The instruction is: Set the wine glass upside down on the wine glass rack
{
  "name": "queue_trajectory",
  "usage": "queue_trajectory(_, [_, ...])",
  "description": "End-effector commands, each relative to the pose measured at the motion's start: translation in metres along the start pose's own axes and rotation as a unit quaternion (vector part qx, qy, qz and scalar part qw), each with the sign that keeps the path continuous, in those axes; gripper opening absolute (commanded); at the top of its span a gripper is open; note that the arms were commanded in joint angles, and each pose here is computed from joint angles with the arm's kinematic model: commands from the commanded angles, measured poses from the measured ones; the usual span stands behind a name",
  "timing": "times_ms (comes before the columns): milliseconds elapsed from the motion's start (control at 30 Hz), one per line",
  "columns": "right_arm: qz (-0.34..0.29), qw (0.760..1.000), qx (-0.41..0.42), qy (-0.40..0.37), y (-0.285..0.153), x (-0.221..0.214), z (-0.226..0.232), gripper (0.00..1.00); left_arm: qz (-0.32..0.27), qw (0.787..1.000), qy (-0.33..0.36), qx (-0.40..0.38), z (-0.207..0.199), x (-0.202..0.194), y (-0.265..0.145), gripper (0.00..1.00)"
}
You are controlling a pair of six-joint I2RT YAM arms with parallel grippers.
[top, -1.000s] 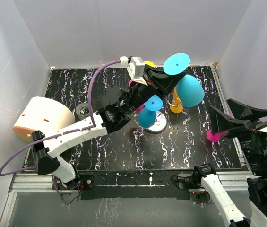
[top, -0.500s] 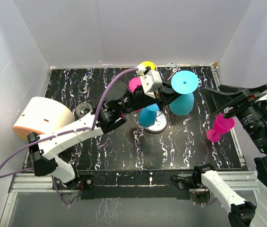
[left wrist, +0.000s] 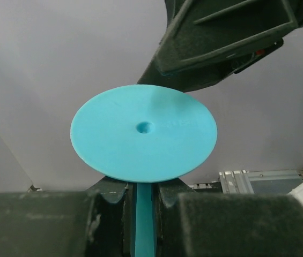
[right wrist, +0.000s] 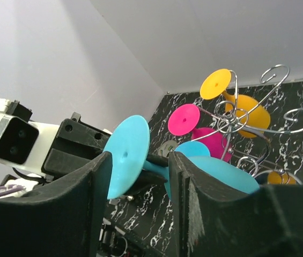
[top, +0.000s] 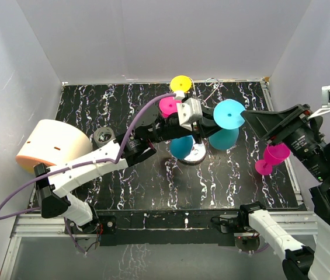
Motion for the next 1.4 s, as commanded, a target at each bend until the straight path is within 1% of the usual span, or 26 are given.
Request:
queue_trajectory(0, [0.008,0.999,0.002,0.037,0.005,-0.002,0.000,0.41,-0.068,0.997,0.033,-0.022,0.000,0.032,-0.007,0.00])
queue_trajectory(133, [0.008,0.998,-0.017,0.062,0.006,-0.006,-0.005,0.35,-0.081,0.995,0.037,-0.040,-0.004,0.032,-0.006,0.00])
queue_trajectory(267, [0.009,0.996,-0.041,0.077,0.007,-0.009,-0.011,0.30,-0.078,0.995,0.033,-0.048,-0.006,0.028,-0.005,0.00])
queue_trajectory(600, [0.035,0.994,-0.027,0.099,0.010,-0.018,-0.015,0.25,-0.074,0.994,0.027,-0.069,-0.008,0.019,0.003,0.00])
queue_trajectory(633, [0.035,0.994,-0.021,0.101,0.009,-0.018,-0.014,0.23,-0.074,0.994,0.025,-0.071,-0.009,0.018,0.003,0.00])
queue_trajectory(800, [0.028,0.994,0.004,0.104,0.006,-0.019,-0.010,0.00,-0.069,0.995,0.014,-0.066,-0.009,0.015,0.005,0.01])
queue_trajectory(933, [0.003,0.995,-0.007,0.102,0.001,-0.017,-0.010,0.00,-0.064,0.996,0.013,-0.063,-0.009,0.013,0.005,0.18])
queue_trajectory(967, [-0.001,0.995,-0.008,0.101,0.000,-0.016,-0.010,0.00,-0.064,0.996,0.014,-0.061,-0.009,0.013,0.004,0.24])
queue_trajectory(1067, [-0.006,0.995,-0.007,0.100,-0.002,-0.015,-0.009,0.00,-0.061,0.997,0.015,-0.052,-0.009,0.013,0.000,0.47])
queue_trajectory(1133, [-0.012,0.995,-0.009,0.100,-0.003,-0.014,-0.008,0.00,-0.060,0.997,0.015,-0.045,-0.009,0.013,-0.003,0.58])
queue_trajectory(1267, [-0.029,0.994,-0.029,0.098,-0.004,-0.013,-0.014,0.00,-0.047,0.999,0.011,-0.024,-0.008,0.008,-0.009,0.67])
queue_trajectory(1367, [-0.043,0.993,-0.054,0.098,-0.003,-0.015,-0.022,0.00,-0.037,0.999,0.009,0.006,-0.007,0.005,-0.016,0.71])
Point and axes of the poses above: each gripper's point midway between its finger pads, its own y axis out along the fingers, its own z axis along the line the jaws close on, x = y × z, the point moved 9 cm from there along -y, back along the fingers, and after that the axes turned 12 degrees about y, right-handed, at the moved point
